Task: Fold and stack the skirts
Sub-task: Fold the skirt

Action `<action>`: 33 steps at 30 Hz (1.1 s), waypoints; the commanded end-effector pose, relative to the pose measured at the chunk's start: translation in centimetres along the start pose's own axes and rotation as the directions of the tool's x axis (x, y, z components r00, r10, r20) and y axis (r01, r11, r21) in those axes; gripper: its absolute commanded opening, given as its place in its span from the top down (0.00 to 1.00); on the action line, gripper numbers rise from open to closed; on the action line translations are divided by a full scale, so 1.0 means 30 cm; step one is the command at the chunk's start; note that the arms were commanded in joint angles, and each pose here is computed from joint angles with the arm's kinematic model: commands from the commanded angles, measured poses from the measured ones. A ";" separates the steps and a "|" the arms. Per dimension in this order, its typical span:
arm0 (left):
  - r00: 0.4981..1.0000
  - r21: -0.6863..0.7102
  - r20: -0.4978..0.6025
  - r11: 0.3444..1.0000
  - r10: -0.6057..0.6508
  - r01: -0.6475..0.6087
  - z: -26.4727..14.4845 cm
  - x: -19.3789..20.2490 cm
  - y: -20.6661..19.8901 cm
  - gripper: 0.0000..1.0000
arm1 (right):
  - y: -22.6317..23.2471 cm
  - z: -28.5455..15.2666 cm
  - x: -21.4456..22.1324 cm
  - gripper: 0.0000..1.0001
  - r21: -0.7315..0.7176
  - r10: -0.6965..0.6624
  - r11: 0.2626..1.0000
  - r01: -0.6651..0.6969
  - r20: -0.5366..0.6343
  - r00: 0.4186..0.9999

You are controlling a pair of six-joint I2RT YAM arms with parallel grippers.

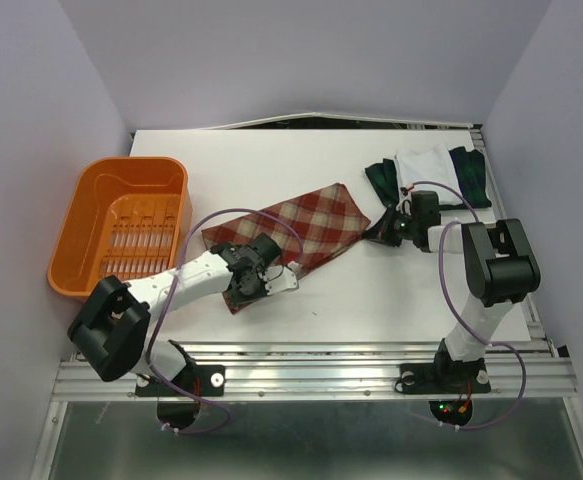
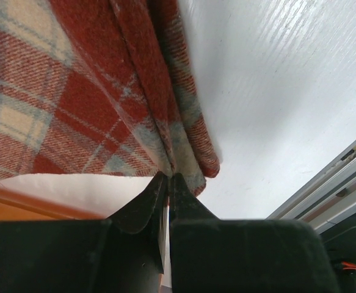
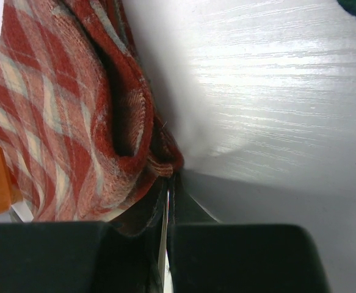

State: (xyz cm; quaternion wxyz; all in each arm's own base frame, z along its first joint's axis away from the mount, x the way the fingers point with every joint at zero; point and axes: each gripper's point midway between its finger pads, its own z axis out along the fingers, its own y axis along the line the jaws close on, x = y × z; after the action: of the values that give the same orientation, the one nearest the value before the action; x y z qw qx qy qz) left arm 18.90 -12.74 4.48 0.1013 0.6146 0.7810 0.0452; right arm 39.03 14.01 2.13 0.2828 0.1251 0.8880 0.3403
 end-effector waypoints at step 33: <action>0.996 0.001 -0.084 1.000 0.018 -0.018 0.009 0.106 -0.030 0.89 | -0.041 -0.037 0.006 0.99 0.015 -0.008 1.000 0.008 0.011 1.000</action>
State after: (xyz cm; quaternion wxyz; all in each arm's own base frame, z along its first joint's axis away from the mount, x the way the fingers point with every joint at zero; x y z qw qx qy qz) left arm 17.59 -10.82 3.65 0.0795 0.6230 0.7759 0.0591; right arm 38.54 13.79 2.11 0.2791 0.1273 0.8854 0.3493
